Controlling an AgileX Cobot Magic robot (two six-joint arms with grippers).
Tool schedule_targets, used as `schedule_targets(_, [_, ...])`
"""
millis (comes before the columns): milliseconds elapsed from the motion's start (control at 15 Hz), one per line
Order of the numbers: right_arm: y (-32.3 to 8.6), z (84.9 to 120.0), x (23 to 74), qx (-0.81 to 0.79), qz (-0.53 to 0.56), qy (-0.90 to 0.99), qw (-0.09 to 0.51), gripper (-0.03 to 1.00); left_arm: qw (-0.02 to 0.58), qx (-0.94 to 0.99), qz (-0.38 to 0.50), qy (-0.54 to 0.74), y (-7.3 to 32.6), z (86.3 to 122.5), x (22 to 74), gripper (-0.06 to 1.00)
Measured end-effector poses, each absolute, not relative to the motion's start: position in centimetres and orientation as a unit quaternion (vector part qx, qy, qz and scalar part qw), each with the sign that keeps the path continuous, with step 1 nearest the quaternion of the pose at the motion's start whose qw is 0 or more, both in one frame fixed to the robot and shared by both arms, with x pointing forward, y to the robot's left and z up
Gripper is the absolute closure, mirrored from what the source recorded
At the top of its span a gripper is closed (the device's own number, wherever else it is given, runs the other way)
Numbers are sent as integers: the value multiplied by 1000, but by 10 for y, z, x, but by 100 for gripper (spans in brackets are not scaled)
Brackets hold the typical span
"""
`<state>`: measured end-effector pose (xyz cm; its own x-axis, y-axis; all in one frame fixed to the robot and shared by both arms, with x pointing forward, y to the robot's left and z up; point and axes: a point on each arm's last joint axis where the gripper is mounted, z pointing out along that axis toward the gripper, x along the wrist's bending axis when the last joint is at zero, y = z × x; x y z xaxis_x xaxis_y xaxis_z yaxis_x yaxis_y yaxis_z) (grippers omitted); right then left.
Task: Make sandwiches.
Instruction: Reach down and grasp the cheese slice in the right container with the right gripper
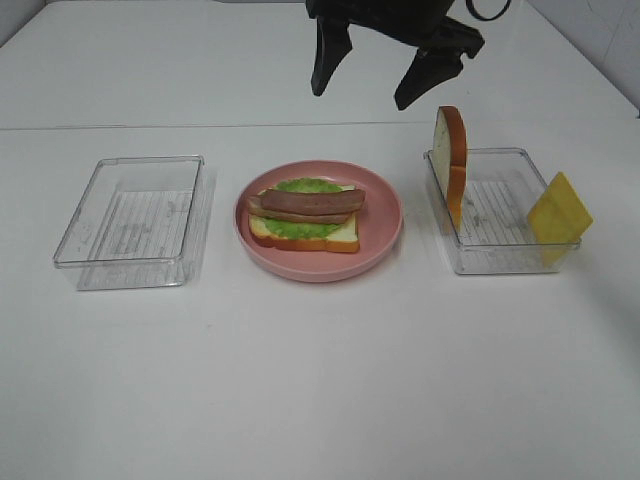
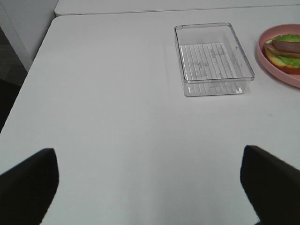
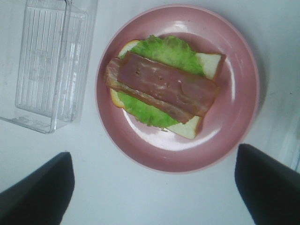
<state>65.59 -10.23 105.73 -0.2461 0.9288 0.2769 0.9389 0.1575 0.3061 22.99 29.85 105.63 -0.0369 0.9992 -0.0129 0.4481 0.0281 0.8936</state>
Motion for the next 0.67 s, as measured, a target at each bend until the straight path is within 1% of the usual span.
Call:
schedule_targets(133, [-111,1072,652,-611,-204,-765,-27,8,368,588,374,615,298,1056,230,-3])
schedule_targets(200, [-118,1082,650,-615,-198,-761,-60,8,368,588,374,615,298,1056,230,-3])
schedule_targets(400, [-127,1100,646,-617,-197,-755,-101,8,368,588,374,615,298,1056,230,-3])
schedule_targets(533, [-135,1105,644,-622,-199,-750,-107,8,368,588,375,615,299,1056,230,-3])
schedule_targets(600, [-147,1107,642,-631,-196,-743,-108,8,368,588,375,615,299,1056,230,-3])
schedule_targets(667, [-174,1100,641,-657,-177,-726,-102,8,368,588,375,615,299,1056,230,-3])
